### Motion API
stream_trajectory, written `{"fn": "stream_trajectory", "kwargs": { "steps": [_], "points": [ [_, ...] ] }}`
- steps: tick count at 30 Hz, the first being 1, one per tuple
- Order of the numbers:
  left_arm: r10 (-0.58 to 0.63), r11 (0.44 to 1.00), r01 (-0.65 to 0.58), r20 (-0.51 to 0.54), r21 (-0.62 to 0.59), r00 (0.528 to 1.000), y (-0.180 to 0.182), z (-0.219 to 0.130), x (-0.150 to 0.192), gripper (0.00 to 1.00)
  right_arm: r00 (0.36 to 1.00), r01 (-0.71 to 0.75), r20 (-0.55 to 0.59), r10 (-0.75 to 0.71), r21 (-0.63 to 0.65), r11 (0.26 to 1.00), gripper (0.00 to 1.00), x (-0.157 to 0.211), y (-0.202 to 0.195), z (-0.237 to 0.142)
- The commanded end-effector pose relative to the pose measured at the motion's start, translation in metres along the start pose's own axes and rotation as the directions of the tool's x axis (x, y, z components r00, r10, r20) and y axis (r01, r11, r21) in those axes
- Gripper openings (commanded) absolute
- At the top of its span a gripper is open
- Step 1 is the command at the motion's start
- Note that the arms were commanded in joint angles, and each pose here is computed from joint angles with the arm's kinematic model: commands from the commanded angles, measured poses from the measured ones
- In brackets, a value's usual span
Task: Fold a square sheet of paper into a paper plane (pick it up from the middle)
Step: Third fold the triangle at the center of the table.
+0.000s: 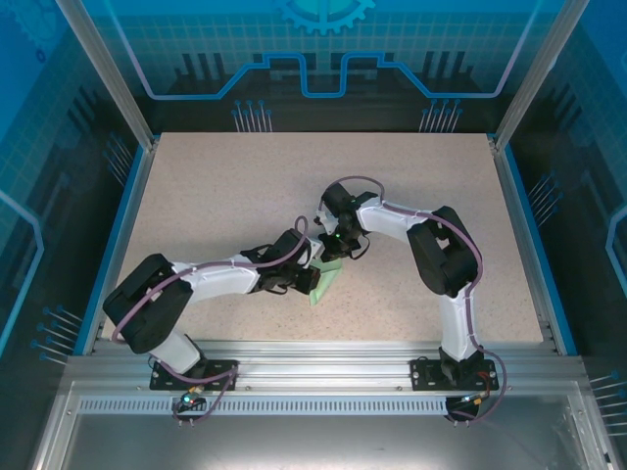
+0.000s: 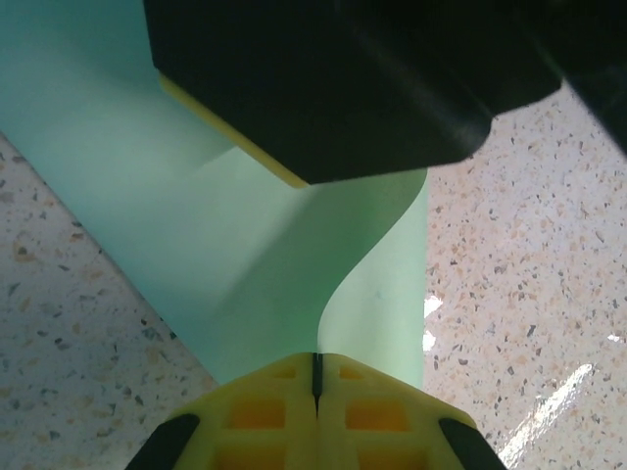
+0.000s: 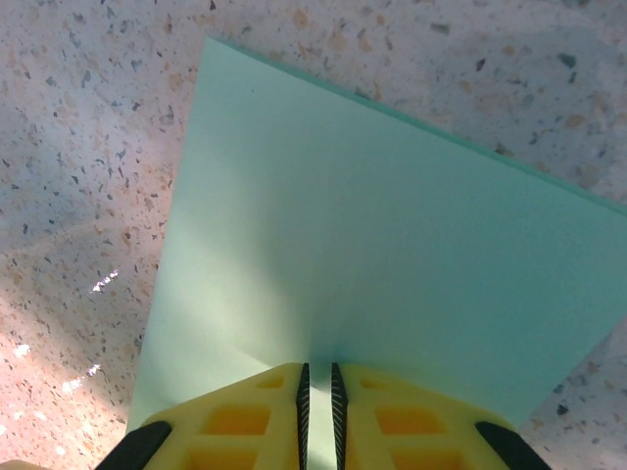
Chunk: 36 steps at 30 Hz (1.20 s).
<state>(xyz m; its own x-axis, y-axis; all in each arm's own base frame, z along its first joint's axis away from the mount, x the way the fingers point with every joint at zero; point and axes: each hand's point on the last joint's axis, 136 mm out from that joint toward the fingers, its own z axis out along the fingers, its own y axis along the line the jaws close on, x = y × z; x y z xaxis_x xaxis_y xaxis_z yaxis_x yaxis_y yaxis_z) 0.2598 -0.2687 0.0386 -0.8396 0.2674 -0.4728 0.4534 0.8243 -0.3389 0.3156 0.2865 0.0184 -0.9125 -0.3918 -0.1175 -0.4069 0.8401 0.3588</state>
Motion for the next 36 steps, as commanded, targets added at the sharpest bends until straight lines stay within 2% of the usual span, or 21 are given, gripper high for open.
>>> {"fn": "stream_trajectory", "kwargs": {
  "steps": [1,14,19,29,36],
  "points": [
    [0.033,0.999,-0.033,0.007,0.019,0.999,-0.002,0.001,-0.011,0.02,1.0,0.011,-0.025,-0.011,-0.012,1.0,0.16,0.003,0.007,0.005],
    [0.032,0.999,-0.032,0.002,-0.003,0.999,0.009,0.002,-0.008,0.03,0.998,-0.055,0.007,0.055,-0.021,0.998,0.17,-0.002,-0.001,0.001],
    [0.031,1.0,-0.031,-0.004,-0.003,1.0,0.011,0.005,-0.005,0.03,0.995,-0.086,0.036,0.088,-0.065,0.994,0.18,-0.005,-0.001,-0.004],
    [0.036,0.999,-0.036,0.001,-0.001,0.999,0.011,0.005,-0.007,0.04,0.969,-0.156,0.174,0.177,-0.129,0.979,0.19,-0.012,-0.012,-0.047],
    [0.046,0.999,-0.046,-0.003,0.005,0.999,0.01,0.008,-0.009,0.04,0.979,-0.131,0.131,0.157,-0.189,0.973,0.2,-0.009,-0.003,-0.032]
  ]
}}
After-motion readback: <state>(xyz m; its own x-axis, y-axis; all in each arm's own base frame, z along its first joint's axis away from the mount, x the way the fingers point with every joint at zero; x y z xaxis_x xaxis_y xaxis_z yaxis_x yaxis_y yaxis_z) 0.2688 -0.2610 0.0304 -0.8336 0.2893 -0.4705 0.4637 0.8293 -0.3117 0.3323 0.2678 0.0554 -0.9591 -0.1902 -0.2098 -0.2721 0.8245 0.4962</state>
